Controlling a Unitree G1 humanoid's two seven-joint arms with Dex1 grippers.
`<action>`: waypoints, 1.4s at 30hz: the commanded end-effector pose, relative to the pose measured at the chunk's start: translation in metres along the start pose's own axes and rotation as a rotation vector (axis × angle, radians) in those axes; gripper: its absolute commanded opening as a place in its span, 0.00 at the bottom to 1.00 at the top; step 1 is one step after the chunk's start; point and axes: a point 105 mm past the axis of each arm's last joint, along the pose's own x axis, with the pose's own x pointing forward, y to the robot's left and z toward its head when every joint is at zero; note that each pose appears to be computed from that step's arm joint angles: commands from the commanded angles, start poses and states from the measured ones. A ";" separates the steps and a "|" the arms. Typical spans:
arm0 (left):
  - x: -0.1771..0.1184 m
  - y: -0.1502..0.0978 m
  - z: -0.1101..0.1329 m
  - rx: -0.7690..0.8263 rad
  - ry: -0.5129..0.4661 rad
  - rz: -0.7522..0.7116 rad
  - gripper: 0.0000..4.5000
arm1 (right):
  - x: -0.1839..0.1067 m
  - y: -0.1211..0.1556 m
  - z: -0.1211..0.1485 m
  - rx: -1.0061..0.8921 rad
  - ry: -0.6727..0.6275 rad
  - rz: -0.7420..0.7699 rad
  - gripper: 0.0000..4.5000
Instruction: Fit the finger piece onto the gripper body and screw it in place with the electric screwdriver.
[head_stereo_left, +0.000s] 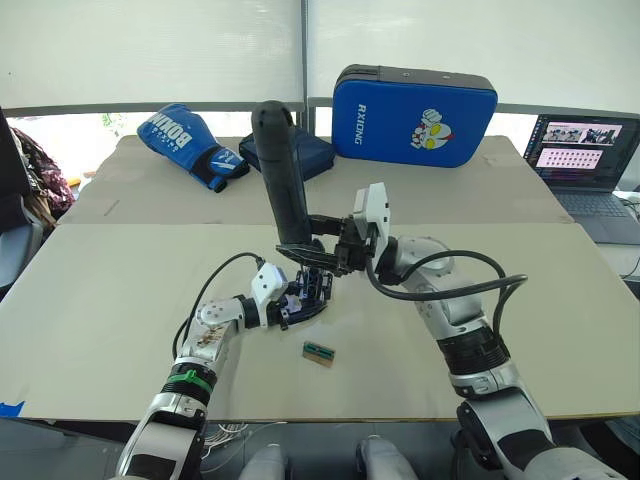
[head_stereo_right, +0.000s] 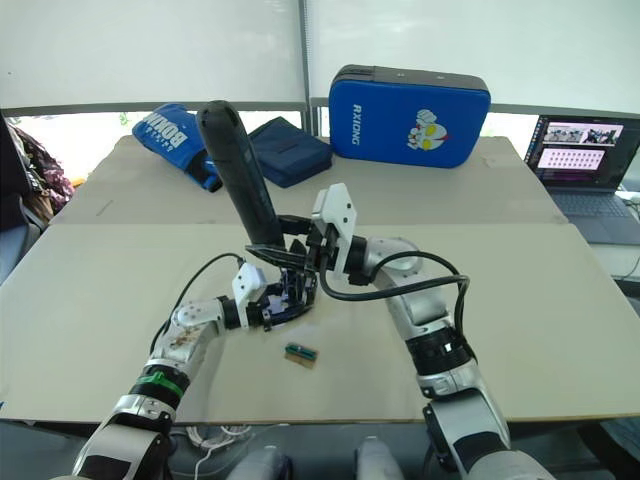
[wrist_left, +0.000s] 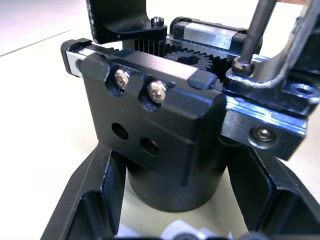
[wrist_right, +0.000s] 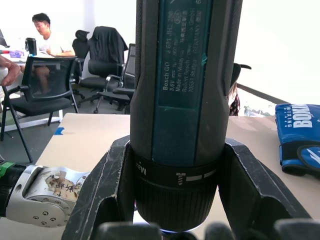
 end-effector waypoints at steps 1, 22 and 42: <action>0.000 -0.004 -0.002 0.006 0.007 -0.012 0.54 | 0.000 -0.002 0.034 -0.049 -0.078 0.039 0.43; -0.007 0.002 -0.005 -0.005 0.002 0.031 0.99 | -0.028 0.017 0.114 -0.196 -0.288 0.187 0.43; -0.191 0.001 0.008 0.056 0.115 -0.044 0.99 | -0.183 0.030 0.074 -0.215 0.151 -0.211 0.43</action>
